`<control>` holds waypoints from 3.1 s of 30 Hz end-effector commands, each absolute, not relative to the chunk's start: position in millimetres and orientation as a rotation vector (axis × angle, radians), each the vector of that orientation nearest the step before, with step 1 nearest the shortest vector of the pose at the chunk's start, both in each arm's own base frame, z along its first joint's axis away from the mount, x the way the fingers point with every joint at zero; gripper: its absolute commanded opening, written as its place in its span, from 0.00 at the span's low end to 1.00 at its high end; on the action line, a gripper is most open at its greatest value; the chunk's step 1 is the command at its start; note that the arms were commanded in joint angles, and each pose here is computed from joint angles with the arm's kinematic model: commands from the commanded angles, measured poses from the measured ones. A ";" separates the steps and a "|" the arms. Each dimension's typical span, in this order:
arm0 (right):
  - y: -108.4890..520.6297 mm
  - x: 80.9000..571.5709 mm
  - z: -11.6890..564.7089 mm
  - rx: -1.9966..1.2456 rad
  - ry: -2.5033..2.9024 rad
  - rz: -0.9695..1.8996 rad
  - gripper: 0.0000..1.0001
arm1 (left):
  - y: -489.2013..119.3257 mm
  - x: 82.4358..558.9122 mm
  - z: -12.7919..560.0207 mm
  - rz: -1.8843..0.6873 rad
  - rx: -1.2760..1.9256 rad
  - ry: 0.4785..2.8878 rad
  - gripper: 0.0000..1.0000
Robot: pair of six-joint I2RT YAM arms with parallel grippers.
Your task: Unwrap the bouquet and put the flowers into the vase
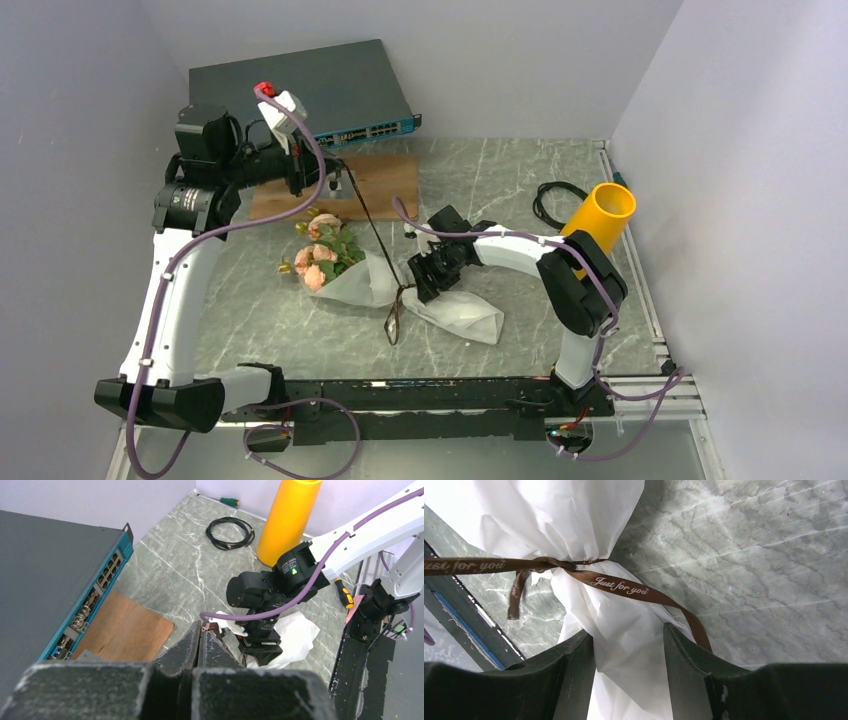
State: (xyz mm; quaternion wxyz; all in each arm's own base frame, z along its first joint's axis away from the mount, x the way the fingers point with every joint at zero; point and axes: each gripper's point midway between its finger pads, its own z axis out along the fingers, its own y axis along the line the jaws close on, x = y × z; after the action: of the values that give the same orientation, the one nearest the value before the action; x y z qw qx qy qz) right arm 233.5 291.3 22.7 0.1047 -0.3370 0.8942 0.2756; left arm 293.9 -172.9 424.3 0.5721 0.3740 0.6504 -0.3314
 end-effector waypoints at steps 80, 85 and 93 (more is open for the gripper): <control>282.9 275.7 173.8 -1.282 1.951 0.950 0.00 | -198.0 214.5 129.0 -0.650 1.864 1.553 0.59; 255.1 310.9 229.6 -1.081 1.918 0.916 0.00 | -194.3 217.4 104.2 -0.625 1.900 1.617 0.58; 189.2 359.1 247.1 -0.798 1.971 0.623 0.00 | -176.6 206.3 75.7 -0.605 1.957 1.719 0.49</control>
State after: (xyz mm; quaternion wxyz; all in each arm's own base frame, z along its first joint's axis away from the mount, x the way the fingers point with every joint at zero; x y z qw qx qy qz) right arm 338.4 212.7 234.1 0.4024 -0.3638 0.7799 0.3123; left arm 209.3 -180.8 80.8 0.2382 0.7084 0.6246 -0.2263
